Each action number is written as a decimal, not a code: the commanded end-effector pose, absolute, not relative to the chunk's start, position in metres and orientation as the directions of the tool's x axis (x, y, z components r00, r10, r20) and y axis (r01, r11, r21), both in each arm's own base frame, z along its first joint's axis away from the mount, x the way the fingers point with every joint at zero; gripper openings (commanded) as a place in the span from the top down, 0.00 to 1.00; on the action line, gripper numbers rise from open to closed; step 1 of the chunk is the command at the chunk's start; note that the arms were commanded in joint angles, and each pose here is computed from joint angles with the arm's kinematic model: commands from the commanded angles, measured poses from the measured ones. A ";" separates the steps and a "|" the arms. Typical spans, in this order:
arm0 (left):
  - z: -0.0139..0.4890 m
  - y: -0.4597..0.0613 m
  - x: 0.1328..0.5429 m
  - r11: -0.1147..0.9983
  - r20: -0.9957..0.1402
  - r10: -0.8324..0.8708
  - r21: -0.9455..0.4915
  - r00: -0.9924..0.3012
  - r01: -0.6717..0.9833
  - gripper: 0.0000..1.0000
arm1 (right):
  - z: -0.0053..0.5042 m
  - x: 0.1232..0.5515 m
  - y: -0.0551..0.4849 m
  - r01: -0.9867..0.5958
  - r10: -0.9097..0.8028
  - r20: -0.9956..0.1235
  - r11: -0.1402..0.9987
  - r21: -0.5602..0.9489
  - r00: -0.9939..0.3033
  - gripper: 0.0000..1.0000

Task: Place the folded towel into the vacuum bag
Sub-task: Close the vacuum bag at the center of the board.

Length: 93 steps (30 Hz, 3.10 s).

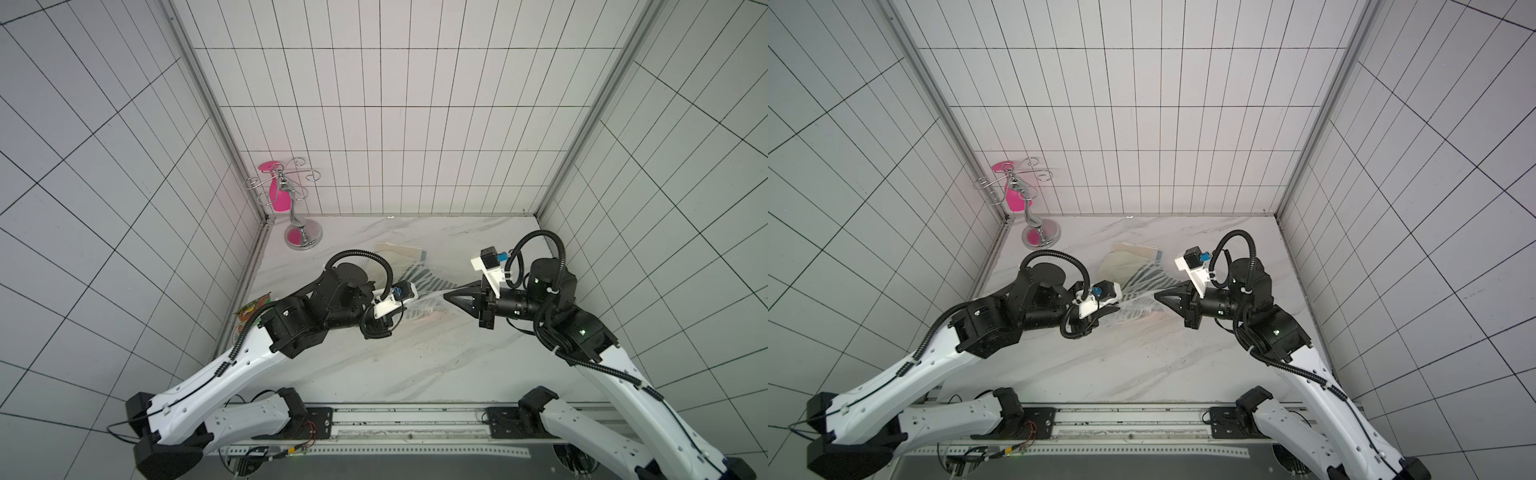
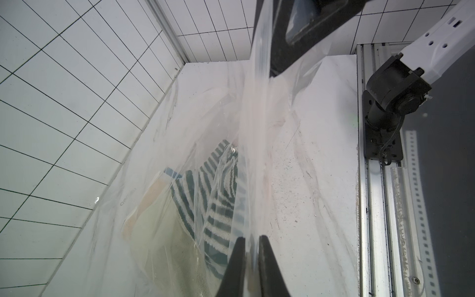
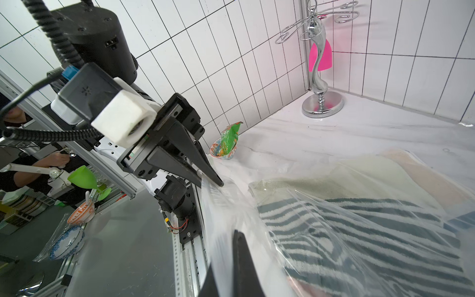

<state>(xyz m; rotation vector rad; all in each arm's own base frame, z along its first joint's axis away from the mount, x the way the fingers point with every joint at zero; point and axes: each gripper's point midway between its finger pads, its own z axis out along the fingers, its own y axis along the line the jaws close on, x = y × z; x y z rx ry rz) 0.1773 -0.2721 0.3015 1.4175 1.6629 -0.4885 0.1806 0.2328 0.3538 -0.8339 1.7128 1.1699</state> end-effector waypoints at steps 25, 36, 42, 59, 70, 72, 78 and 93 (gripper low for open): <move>0.186 -0.151 0.154 0.344 -0.339 0.902 0.191 -0.267 0.919 0.94 | 0.424 0.189 0.193 -0.883 0.106 -0.976 0.417 0.216 -0.189 1.00; 0.216 -0.195 0.164 0.330 -0.564 0.805 0.165 -0.185 0.929 1.00 | 0.370 0.197 0.208 -0.846 0.014 -0.945 0.440 0.300 -0.328 1.00; 0.240 -0.233 0.164 0.272 -0.749 0.659 0.159 -0.064 0.949 1.00 | 0.301 0.177 0.226 -0.848 -0.271 -0.878 0.475 0.235 -0.395 0.90; 0.269 -0.256 0.171 0.214 -0.793 0.609 0.178 0.012 0.960 1.00 | 0.341 0.148 0.266 -0.900 -0.455 -0.815 0.402 0.171 -0.358 0.46; 0.296 -0.256 0.169 0.206 -0.857 0.513 0.182 0.052 0.961 1.00 | 0.306 0.160 0.309 -0.932 -0.537 -0.776 0.313 0.182 -0.331 0.44; 0.299 -0.256 0.170 0.206 -0.862 0.503 0.181 0.054 0.962 1.00 | 0.291 0.159 0.307 -0.928 -0.555 -0.756 0.318 0.194 -0.348 0.44; 0.297 -0.262 0.173 0.188 -0.868 0.494 0.165 0.052 0.968 1.00 | 0.278 0.157 0.302 -0.925 -0.569 -0.742 0.329 0.192 -0.356 0.43; 0.295 -0.268 0.165 0.116 -0.859 0.510 0.122 0.046 0.986 1.00 | 0.253 0.167 0.303 -0.940 -0.637 -0.710 0.324 0.107 -0.300 0.63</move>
